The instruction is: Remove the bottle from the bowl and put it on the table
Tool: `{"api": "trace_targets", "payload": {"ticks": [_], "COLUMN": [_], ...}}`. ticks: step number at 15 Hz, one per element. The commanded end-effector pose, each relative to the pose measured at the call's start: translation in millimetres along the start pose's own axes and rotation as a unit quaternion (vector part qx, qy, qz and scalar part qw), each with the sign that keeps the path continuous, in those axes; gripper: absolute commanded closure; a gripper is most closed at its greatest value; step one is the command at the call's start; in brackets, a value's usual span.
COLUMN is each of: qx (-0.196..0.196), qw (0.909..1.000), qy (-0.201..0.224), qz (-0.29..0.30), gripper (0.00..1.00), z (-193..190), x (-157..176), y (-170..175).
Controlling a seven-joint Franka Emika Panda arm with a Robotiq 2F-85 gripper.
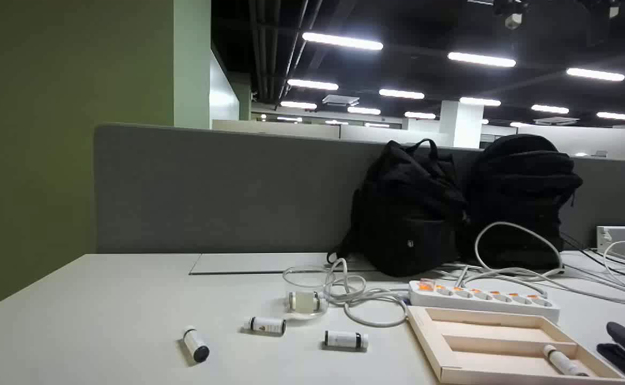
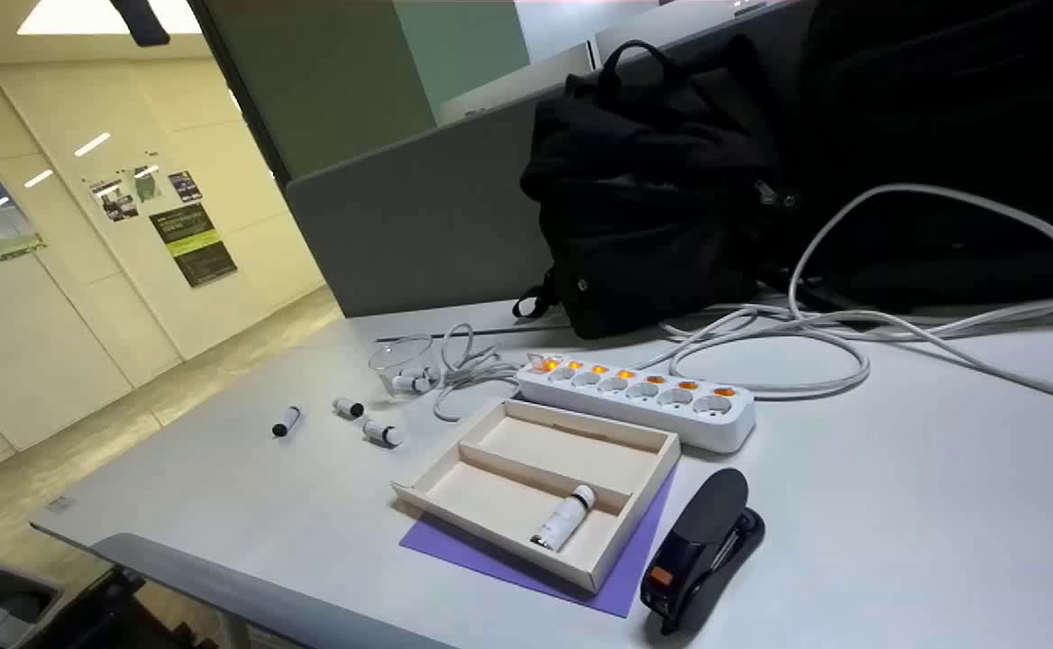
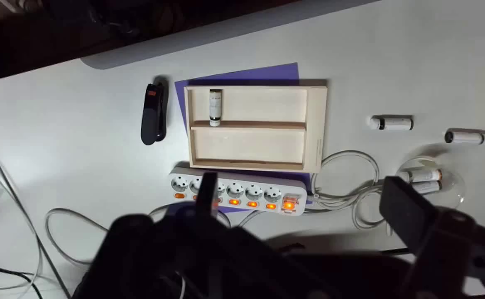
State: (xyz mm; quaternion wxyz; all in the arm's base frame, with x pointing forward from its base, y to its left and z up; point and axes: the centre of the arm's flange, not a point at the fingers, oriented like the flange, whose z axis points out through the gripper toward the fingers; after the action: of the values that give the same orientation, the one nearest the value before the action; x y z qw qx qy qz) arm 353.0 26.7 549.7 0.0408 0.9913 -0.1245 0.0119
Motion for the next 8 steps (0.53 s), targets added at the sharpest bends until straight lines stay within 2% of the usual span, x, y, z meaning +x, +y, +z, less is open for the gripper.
{"api": "trace_targets", "payload": {"ticks": [1, 7, 8], "qx": [0.0, 0.0, 0.004], "qw": [1.0, 1.0, 1.0], "qy": [0.001, 0.002, 0.001], "qz": [0.0, 0.0, -0.008], "gripper": [0.0, 0.0, 0.0], "z": [-0.3, -1.0, 6.2], "x": [0.0, -0.3, 6.8], "y": [0.0, 0.1, -7.9]}}
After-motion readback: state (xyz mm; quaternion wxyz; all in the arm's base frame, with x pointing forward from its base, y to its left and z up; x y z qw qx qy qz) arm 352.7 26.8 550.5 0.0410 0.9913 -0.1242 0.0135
